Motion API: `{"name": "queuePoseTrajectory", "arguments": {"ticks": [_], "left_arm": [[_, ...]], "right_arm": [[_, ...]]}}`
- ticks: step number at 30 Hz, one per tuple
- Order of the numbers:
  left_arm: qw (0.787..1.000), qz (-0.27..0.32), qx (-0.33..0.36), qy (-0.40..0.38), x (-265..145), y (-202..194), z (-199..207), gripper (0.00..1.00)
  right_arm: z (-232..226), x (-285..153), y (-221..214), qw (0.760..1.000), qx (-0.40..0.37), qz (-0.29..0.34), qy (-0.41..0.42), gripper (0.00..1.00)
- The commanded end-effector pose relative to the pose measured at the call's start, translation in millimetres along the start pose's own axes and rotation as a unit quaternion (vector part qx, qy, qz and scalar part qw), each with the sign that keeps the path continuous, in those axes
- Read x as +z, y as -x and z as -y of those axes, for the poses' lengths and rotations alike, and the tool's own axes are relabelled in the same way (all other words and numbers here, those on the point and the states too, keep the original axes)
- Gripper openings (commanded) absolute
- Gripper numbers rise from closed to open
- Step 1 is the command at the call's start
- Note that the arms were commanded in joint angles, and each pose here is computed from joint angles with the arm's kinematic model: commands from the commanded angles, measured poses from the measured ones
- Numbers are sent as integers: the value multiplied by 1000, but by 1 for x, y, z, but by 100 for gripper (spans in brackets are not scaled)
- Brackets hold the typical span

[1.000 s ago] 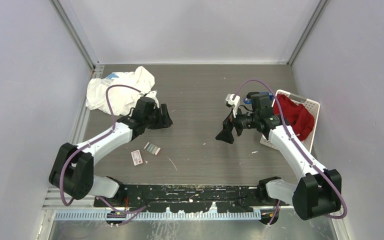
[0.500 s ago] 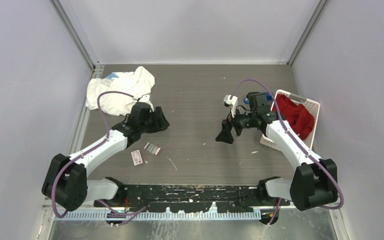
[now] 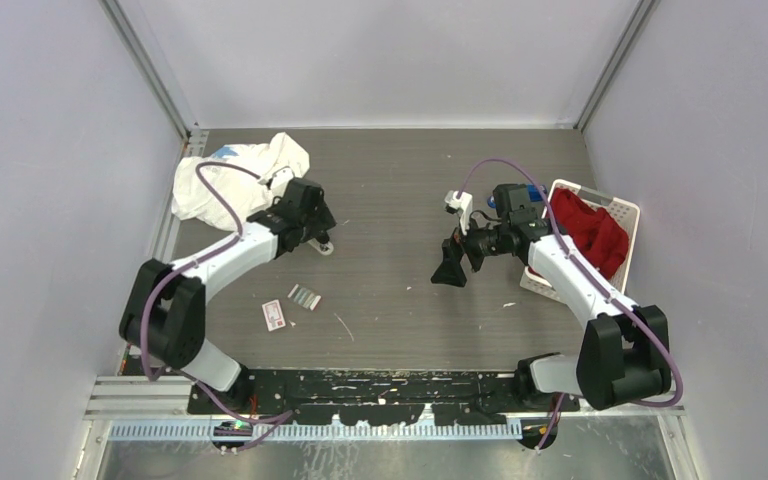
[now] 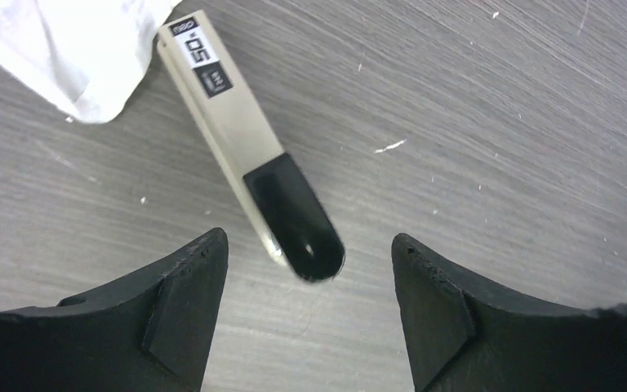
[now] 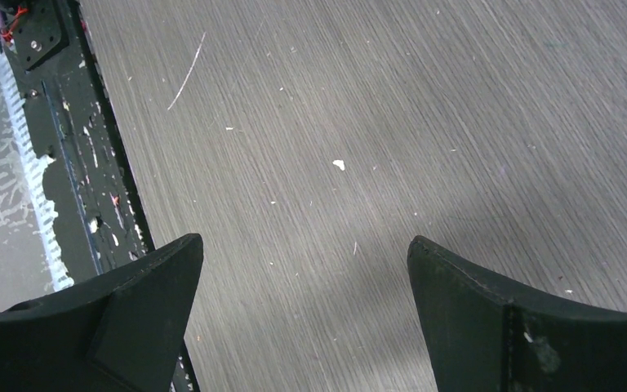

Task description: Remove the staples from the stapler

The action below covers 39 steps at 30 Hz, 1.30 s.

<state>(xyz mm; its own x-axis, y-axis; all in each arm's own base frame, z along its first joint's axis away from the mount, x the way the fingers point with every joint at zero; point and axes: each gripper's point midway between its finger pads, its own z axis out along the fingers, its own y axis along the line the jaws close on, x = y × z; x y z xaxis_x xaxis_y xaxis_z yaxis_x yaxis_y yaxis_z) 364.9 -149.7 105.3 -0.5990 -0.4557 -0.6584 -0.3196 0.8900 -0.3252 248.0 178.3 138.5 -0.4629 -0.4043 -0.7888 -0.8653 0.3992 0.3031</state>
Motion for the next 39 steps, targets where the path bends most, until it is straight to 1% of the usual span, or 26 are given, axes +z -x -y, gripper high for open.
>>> {"name": "queuePoseTrajectory", "arguments": {"ticks": [1,6,11,15,19,23,26,27,30,33,37,39], "left_arm": [[999,5,-12,36,20,7,2,74],[999,-2,-10,44,30,1,1,68],[999,-3,-7,42,36,-3,1,59],[999,-10,2,51,45,-8,0,56],[998,-15,9,58,48,-10,-2,48],[998,-9,14,56,46,-8,-4,41],[998,-8,20,54,45,-9,-5,33],[998,-10,23,50,44,-9,-4,29],[998,-17,37,40,42,-11,-2,12],[998,-25,59,17,35,-12,3,1],[994,-34,98,-37,21,-14,13,0],[987,-52,125,-86,10,-21,24,0]], "right_arm": [[4,-5,15,1000,-25,12,-8,100],[2,-8,17,1000,-25,16,-8,100],[0,-8,18,1000,-21,18,-2,100],[-1,-8,18,1000,-21,18,-1,100],[-1,-8,18,1000,-19,18,2,100],[-1,-7,17,1000,-17,18,4,100],[-1,-6,16,1000,-15,17,5,100],[-1,-6,16,1000,-15,17,5,100],[-2,-6,17,1000,-14,19,7,100],[-4,-5,17,1000,-8,22,15,100],[-9,-3,19,999,0,29,32,100],[-14,-2,20,998,6,35,47,100]]}}
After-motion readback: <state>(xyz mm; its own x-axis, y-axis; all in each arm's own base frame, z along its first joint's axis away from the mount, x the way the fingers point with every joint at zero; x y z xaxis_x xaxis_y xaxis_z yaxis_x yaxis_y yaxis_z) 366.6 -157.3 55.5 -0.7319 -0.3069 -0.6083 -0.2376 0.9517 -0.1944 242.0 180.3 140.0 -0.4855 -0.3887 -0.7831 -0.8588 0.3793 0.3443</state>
